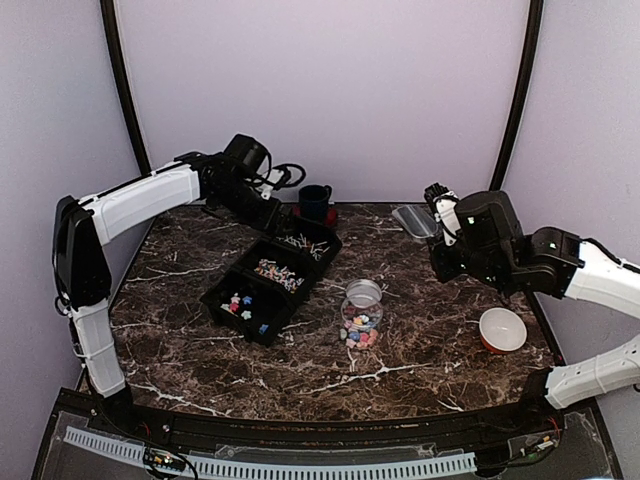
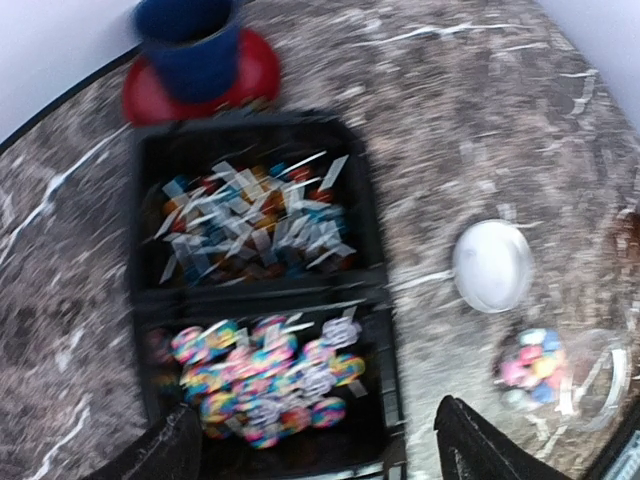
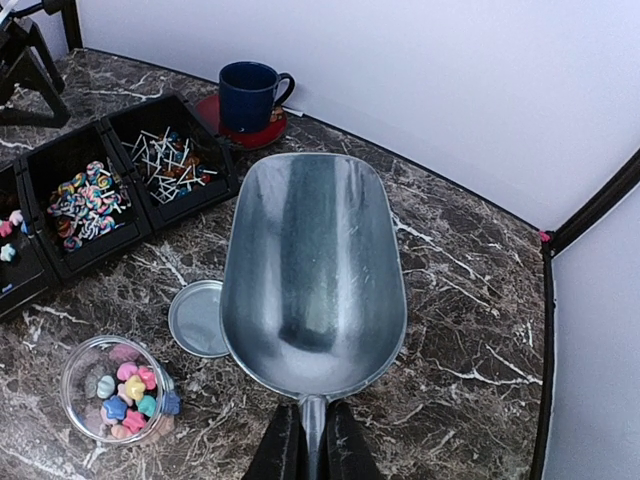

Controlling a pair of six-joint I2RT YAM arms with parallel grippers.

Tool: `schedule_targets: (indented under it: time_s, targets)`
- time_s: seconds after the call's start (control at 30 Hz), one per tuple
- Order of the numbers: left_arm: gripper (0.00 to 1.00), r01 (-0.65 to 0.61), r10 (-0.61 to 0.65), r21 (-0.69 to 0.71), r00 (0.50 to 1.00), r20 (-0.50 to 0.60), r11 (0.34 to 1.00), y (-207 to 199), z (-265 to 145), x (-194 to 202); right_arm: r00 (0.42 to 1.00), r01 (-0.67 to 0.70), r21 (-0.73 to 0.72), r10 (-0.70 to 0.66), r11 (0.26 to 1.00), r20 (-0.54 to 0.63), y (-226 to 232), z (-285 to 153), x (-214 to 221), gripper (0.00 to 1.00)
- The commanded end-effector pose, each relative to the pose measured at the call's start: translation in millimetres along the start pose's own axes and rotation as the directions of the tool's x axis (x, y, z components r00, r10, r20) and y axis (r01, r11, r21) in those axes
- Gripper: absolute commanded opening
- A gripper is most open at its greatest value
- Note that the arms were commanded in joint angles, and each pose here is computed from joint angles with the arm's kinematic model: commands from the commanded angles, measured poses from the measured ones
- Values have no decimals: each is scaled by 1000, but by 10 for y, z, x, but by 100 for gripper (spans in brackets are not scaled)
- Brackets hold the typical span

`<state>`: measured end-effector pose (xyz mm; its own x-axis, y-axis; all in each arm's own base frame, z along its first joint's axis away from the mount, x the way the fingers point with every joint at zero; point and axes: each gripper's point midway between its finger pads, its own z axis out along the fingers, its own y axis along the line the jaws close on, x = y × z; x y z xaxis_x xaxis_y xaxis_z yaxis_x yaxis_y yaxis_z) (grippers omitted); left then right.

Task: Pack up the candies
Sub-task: Pick up the plate from the center of the board.

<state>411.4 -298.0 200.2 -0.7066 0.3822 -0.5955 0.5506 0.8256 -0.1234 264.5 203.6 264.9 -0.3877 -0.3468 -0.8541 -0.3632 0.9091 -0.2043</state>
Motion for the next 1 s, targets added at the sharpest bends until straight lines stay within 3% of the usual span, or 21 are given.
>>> schedule_targets:
  time_s: [0.0, 0.37, 0.53, 0.7, 0.83, 0.97]
  targets:
    - [85, 13, -18, -93, 998, -52, 996, 456, 20, 322, 1000, -5, -39, 6, 999, 28, 98, 51, -129, 0]
    - [87, 45, -63, -121, 987, -147, 992, 978, 357, 751, 1000, -7, -80, 8, 997, 8, 195, 90, -88, 0]
    - [82, 38, -57, -102, 981, -185, 994, 1047, 589, 756, 1000, -8, -87, 8, 996, 3, 222, 110, -78, 0]
    - [69, 15, -38, -112, 977, -210, 994, 1121, 757, 732, 1000, -5, -99, 4, 995, -9, 266, 149, -37, 0]
    - [52, -4, -23, -111, 970, -243, 994, 1178, 848, 768, 1000, -1, -106, -2, 994, -23, 293, 177, 14, 0]
    - [47, -3, -22, -94, 964, -265, 996, 1189, 891, 822, 1000, 4, -104, -7, 995, -27, 297, 185, 37, 0]
